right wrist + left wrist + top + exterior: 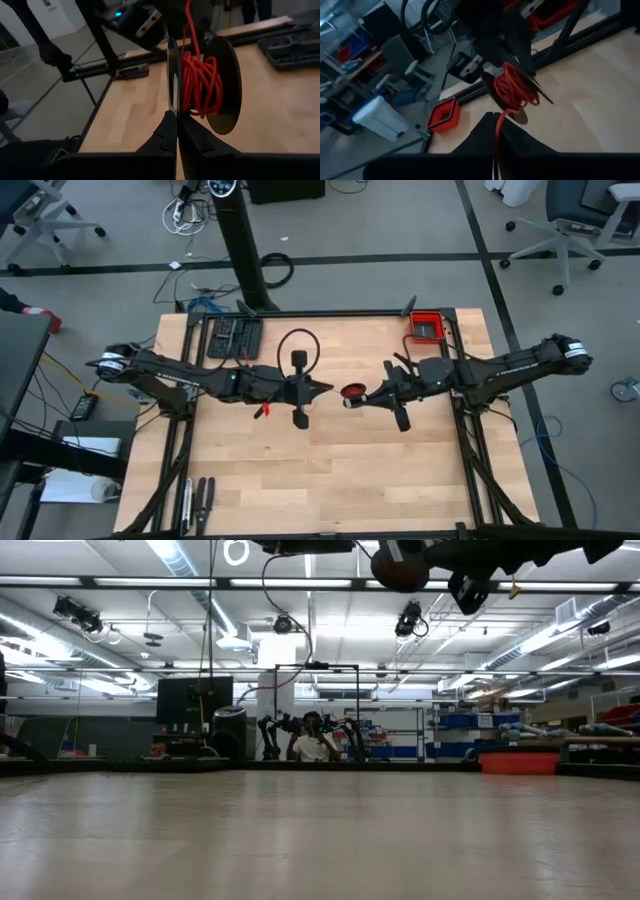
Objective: Coil cords
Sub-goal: Coil the red wire on the black spool
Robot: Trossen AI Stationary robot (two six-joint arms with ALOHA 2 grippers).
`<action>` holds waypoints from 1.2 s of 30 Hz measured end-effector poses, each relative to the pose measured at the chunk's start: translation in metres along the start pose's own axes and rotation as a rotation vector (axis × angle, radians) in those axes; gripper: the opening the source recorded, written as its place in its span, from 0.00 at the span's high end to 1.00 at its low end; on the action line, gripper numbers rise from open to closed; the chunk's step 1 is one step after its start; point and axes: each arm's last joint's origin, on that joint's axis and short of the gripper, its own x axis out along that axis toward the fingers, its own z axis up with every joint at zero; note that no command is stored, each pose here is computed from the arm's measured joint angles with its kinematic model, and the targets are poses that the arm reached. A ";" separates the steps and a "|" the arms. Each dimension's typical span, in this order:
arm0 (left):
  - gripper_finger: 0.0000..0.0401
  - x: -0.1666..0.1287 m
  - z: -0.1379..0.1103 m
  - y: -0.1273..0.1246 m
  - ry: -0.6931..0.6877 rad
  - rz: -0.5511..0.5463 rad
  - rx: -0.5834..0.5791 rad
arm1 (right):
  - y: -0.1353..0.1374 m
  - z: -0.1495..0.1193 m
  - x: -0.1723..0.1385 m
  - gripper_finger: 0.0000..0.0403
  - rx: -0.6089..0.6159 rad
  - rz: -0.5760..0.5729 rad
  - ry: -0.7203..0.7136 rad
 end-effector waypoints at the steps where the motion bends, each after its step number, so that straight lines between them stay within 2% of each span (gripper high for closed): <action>1: 0.95 0.002 0.000 -0.002 0.003 0.009 0.010 | 0.000 -0.001 0.002 1.00 0.002 0.006 0.009; 8: 0.86 0.013 -0.009 -0.008 0.058 0.072 0.024 | 0.000 -0.005 0.015 1.00 0.009 0.043 0.026; 21: 0.86 0.013 -0.001 -0.007 -0.004 0.120 0.021 | 0.000 -0.011 0.027 1.00 0.035 0.097 0.056; 30: 0.86 0.020 0.002 -0.010 -0.103 0.097 -0.042 | 0.003 -0.008 0.028 1.00 0.050 0.171 0.037; 36: 0.86 0.029 -0.002 -0.012 -0.108 0.104 -0.106 | 0.006 -0.020 0.042 1.00 0.075 0.231 0.117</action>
